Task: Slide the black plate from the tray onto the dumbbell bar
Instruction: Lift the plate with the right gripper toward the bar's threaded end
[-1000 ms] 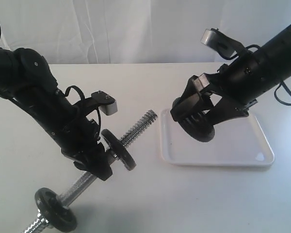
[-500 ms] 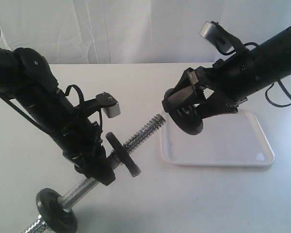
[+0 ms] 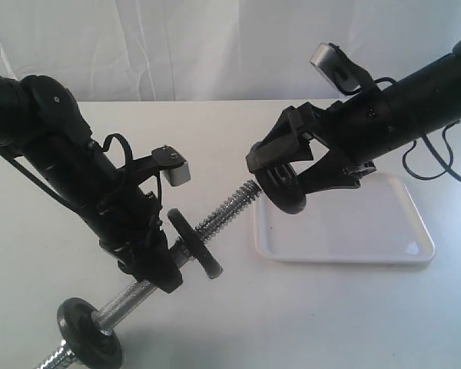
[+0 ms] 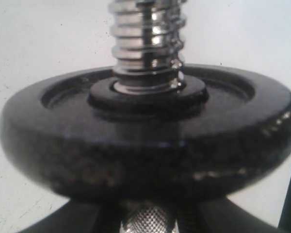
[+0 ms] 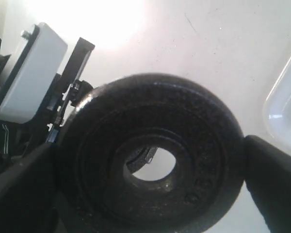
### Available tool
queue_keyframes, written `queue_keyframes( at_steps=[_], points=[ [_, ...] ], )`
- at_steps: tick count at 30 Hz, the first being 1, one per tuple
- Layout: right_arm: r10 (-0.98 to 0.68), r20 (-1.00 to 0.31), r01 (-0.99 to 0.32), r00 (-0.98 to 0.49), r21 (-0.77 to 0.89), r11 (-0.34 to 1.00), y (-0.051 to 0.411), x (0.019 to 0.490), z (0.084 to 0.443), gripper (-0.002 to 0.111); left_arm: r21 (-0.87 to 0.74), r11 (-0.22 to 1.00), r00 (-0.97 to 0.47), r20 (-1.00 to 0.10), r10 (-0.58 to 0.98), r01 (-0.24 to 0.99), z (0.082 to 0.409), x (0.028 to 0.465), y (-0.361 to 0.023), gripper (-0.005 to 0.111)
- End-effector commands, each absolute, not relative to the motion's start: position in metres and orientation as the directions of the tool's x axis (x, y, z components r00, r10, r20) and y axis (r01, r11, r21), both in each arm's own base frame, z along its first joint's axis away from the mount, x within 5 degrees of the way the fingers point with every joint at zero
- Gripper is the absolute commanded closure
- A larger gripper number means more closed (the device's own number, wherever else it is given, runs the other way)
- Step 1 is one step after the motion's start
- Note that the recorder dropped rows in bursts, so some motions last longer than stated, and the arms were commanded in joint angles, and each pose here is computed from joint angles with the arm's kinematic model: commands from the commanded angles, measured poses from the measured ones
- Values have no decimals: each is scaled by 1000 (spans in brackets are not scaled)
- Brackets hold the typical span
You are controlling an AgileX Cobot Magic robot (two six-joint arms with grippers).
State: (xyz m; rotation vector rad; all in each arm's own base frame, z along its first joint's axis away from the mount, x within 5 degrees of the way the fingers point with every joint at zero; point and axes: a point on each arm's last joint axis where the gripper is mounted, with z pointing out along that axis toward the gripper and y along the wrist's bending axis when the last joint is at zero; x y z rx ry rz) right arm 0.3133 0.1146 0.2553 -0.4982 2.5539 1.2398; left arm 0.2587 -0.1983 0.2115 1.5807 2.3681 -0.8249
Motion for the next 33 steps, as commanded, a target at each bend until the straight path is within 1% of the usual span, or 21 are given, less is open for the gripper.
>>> queue_keyframes(
  at_steps=[1, 7, 13, 25, 33],
  points=[
    [-102, -390, -377, -915, 739, 559, 115, 322, 255, 108, -430, 250, -466, -524, 713, 867, 241, 251, -206, 107],
    [-67, -351, -332, -934, 787, 520, 118, 327, 248, 108, -432, 250, -467, -525, 712, 867, 241, 251, -206, 107],
    [-63, -331, -318, -942, 811, 491, 120, 327, 248, 108, -432, 250, -467, -525, 712, 867, 241, 251, -206, 107],
    [-68, -325, -315, -943, 814, 489, 120, 327, 246, 108, -432, 250, -467, -525, 712, 867, 241, 251, -206, 107],
    [-92, -263, -275, -960, 846, 456, 122, 328, 234, 108, -433, 250, -468, -525, 710, 866, 241, 251, -206, 107]
  ],
)
